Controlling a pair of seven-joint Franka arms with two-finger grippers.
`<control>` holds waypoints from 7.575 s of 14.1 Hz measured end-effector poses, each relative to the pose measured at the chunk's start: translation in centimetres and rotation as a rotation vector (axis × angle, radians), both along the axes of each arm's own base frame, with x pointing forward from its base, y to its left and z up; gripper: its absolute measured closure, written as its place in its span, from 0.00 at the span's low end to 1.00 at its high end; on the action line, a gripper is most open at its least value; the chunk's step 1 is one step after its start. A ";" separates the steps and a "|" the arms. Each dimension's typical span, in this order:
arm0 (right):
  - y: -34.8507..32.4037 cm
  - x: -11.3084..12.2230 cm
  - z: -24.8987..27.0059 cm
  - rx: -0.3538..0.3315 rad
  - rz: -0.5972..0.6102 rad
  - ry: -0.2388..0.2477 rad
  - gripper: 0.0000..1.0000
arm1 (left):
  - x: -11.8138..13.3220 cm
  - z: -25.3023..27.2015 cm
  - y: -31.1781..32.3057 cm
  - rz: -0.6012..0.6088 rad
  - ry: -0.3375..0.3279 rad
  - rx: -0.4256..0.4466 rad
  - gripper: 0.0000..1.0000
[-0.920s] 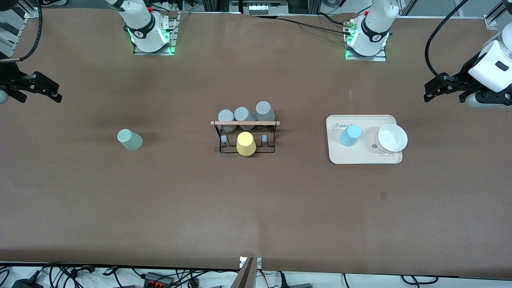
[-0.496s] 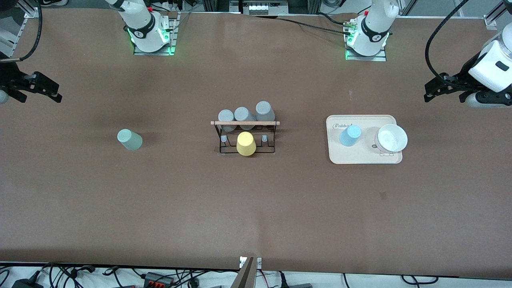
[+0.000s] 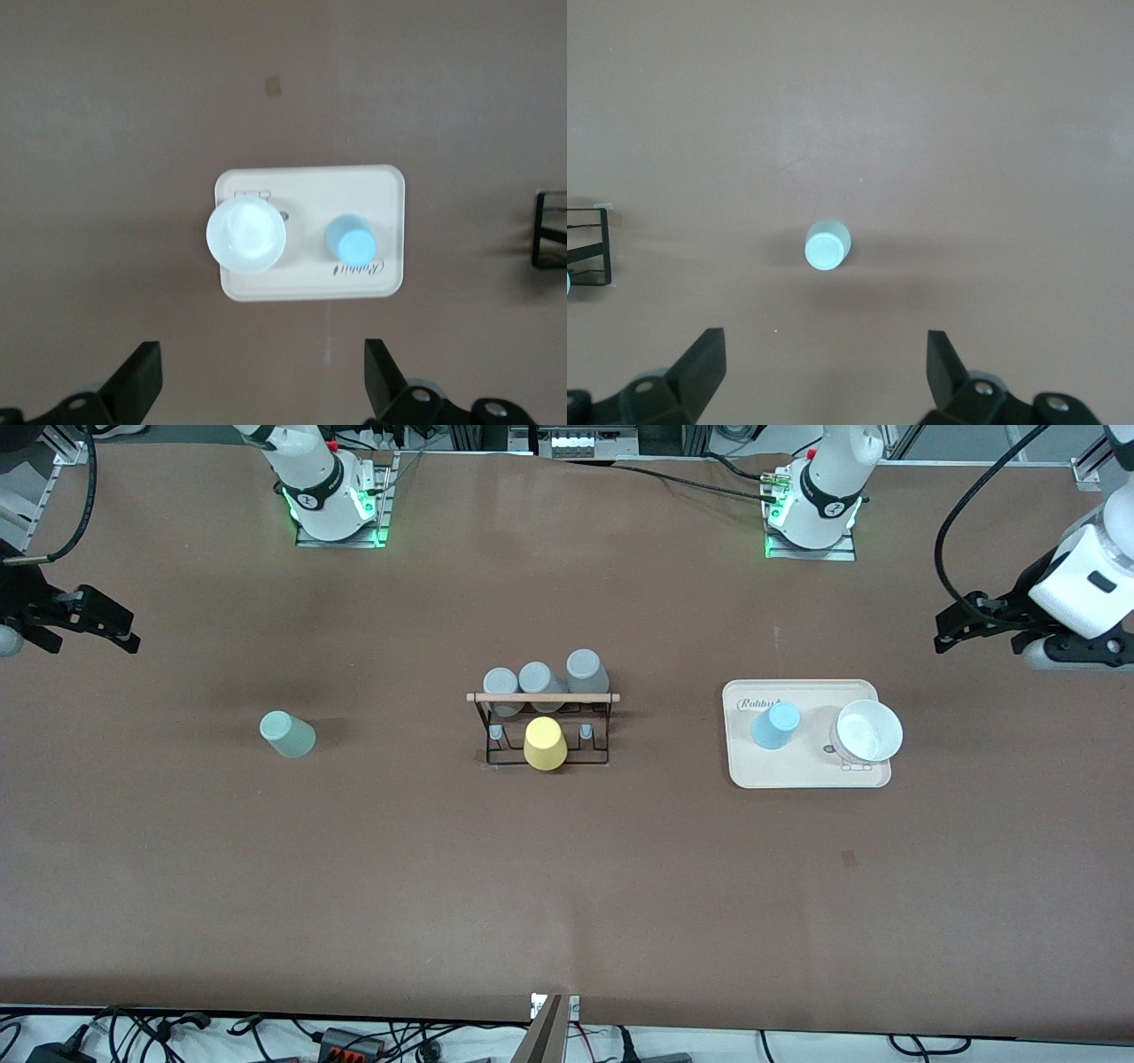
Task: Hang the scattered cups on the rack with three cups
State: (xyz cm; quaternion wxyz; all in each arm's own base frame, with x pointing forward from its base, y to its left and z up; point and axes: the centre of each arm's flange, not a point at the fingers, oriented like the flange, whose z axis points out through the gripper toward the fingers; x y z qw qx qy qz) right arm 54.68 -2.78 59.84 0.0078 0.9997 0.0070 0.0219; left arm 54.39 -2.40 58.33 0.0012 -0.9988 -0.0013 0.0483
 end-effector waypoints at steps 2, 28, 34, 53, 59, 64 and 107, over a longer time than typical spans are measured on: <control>0.1 0.1 0.0 0.000 0.002 -0.003 0.00 | 0.1 -1.9 -0.2 -0.004 0.081 0.003 0.00; 2.2 4.9 -11.0 0.003 0.042 0.146 0.00 | -3.3 -31.8 -11.5 -0.169 -0.116 0.005 0.00; 2.2 6.0 -15.5 0.005 0.042 0.212 0.00 | -3.5 -34.1 -10.7 -0.157 -0.079 0.006 0.00; 2.3 4.2 -30.1 0.003 0.020 0.223 0.00 | 1.1 -24.6 -12.1 -0.158 -0.113 0.025 0.34; 1.6 3.6 -33.7 0.002 -0.041 0.231 0.00 | 3.6 -13.7 -24.1 0.041 -0.185 -0.010 0.34; 1.9 3.3 -34.9 0.001 -0.072 0.249 0.00 | 2.0 -15.7 -35.4 0.341 -0.162 -0.054 0.34; 13.3 10.0 -23.9 0.064 -0.067 0.245 0.33 | 1.0 -22.3 -43.3 0.251 -0.143 -0.035 0.00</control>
